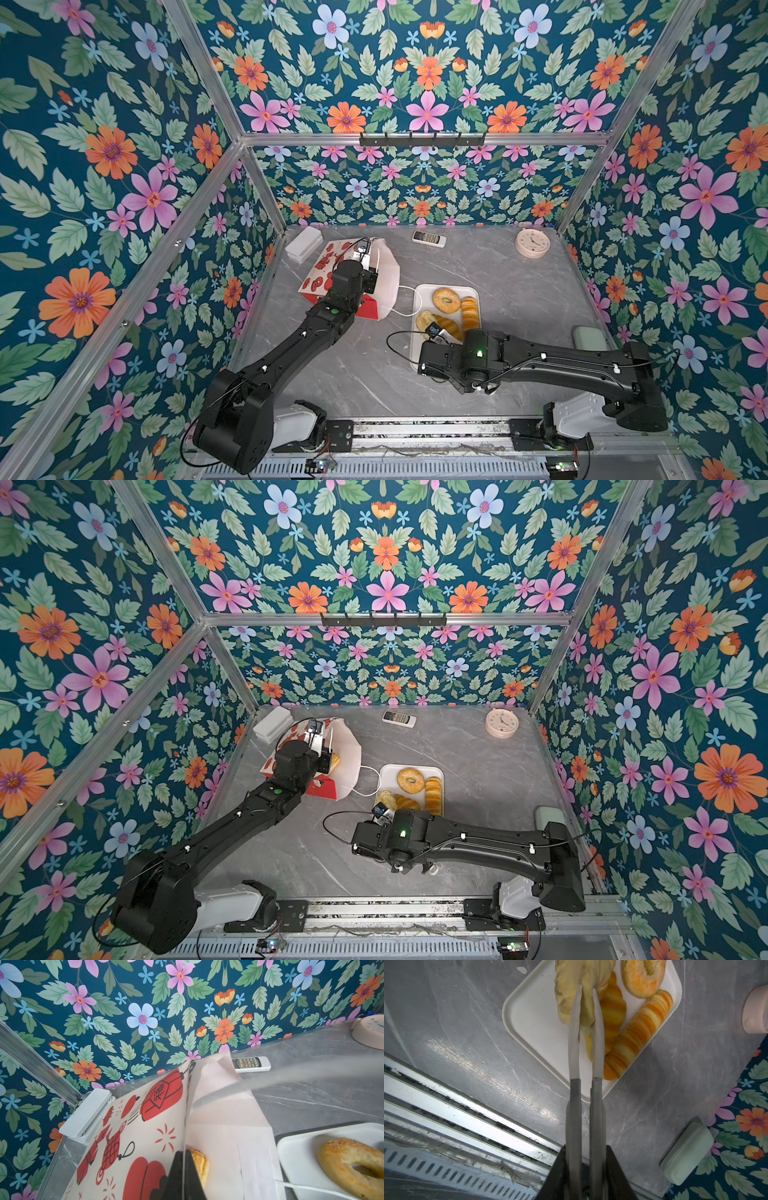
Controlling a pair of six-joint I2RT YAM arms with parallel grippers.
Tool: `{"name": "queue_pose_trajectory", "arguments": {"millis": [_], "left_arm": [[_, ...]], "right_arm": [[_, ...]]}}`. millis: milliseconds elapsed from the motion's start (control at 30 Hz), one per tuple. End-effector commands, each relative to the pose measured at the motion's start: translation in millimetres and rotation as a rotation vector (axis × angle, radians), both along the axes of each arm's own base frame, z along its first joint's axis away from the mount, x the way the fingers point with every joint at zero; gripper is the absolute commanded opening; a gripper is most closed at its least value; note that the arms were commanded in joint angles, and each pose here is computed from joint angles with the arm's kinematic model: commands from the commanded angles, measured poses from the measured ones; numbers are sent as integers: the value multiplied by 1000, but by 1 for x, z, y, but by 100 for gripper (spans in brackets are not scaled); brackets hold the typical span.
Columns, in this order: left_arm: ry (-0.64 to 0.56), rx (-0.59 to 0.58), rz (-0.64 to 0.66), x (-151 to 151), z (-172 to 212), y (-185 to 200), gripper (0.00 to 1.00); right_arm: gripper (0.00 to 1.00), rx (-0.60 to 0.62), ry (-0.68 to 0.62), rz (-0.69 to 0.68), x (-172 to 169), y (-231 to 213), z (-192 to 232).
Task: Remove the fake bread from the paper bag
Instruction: 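Lower the pale yellow bread onto the tray and open the tongs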
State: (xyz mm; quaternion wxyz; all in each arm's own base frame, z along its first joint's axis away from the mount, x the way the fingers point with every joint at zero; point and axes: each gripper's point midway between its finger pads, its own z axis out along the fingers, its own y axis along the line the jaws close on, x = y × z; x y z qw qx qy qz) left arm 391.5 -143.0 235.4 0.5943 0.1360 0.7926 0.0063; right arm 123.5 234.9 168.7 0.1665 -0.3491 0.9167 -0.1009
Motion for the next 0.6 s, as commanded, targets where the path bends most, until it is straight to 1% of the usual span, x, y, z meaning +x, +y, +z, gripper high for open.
{"name": "queue_pose_trajectory", "arguments": {"millis": [0, 167, 300, 467, 567], "left_arm": [[-37, -28, -4, 4, 10, -2, 0], [-31, -33, -9, 5, 7, -3, 0], [-27, -35, -8, 5, 5, -2, 0], [-28, -37, -6, 3, 5, -2, 0], [-29, -37, -8, 3, 5, -2, 0]], "right_arm": [[19, 13, 30, -3, -5, 5, -9], [19, -50, 40, -44, -3, -11, -22], [19, -82, 10, -90, 5, -25, -22], [19, -77, -5, -75, 8, -22, -16], [19, -117, 11, -66, 7, -23, -24]]}}
